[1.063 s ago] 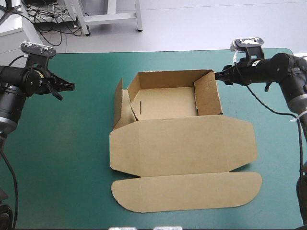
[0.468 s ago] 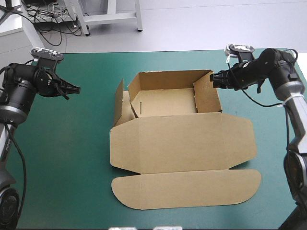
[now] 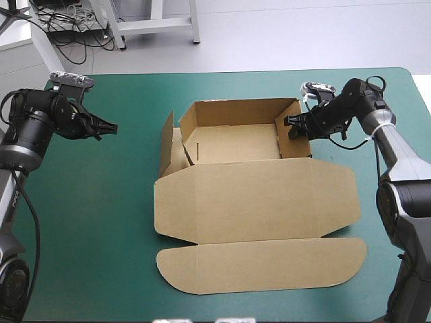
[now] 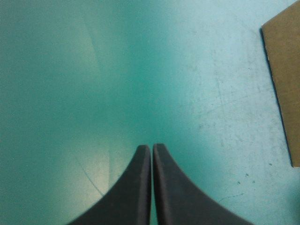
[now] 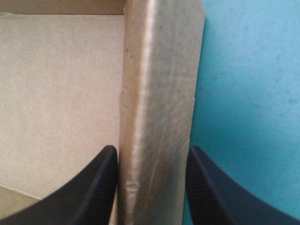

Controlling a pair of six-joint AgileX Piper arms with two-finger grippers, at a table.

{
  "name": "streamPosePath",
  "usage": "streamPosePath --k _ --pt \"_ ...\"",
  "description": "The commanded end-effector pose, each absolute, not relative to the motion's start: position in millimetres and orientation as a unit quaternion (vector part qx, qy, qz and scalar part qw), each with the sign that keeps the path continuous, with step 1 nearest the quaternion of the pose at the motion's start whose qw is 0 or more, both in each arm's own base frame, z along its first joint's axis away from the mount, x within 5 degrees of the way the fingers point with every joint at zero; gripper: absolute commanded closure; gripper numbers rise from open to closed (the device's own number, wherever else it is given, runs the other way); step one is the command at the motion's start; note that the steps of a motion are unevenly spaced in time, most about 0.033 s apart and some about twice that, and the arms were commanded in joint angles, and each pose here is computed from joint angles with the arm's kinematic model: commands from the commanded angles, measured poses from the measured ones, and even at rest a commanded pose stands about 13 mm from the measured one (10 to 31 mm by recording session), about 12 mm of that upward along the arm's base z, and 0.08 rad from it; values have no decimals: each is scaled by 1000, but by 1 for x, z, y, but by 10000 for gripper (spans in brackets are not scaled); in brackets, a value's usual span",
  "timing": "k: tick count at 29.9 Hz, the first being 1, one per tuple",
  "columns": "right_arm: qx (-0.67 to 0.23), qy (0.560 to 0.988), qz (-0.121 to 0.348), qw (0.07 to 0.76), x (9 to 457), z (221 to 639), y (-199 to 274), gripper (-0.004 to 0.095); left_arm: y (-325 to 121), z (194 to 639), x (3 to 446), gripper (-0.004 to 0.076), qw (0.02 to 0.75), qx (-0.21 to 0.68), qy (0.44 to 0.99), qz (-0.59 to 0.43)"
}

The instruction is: Fold the box

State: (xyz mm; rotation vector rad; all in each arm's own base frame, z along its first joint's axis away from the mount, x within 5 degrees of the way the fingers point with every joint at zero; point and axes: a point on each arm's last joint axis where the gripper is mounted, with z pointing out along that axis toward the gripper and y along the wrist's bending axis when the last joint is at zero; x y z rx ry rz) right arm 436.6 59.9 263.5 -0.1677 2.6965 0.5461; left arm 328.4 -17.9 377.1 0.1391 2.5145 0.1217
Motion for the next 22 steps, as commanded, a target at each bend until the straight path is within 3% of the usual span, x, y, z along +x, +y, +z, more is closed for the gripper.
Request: streamPosePath --k 1,4,12,22 --pt "-64 946 208 241 432 302 62 692 -20 399 321 724 351 41 935 26" --pt "-74 946 207 239 432 308 62 926 -22 399 321 724 353 40 935 12" --pt "-92 952 217 197 422 327 55 908 -22 399 321 724 351 26 936 -15" --pt "-36 928 196 314 372 417 2 909 39 406 320 724 375 -79 913 -142"
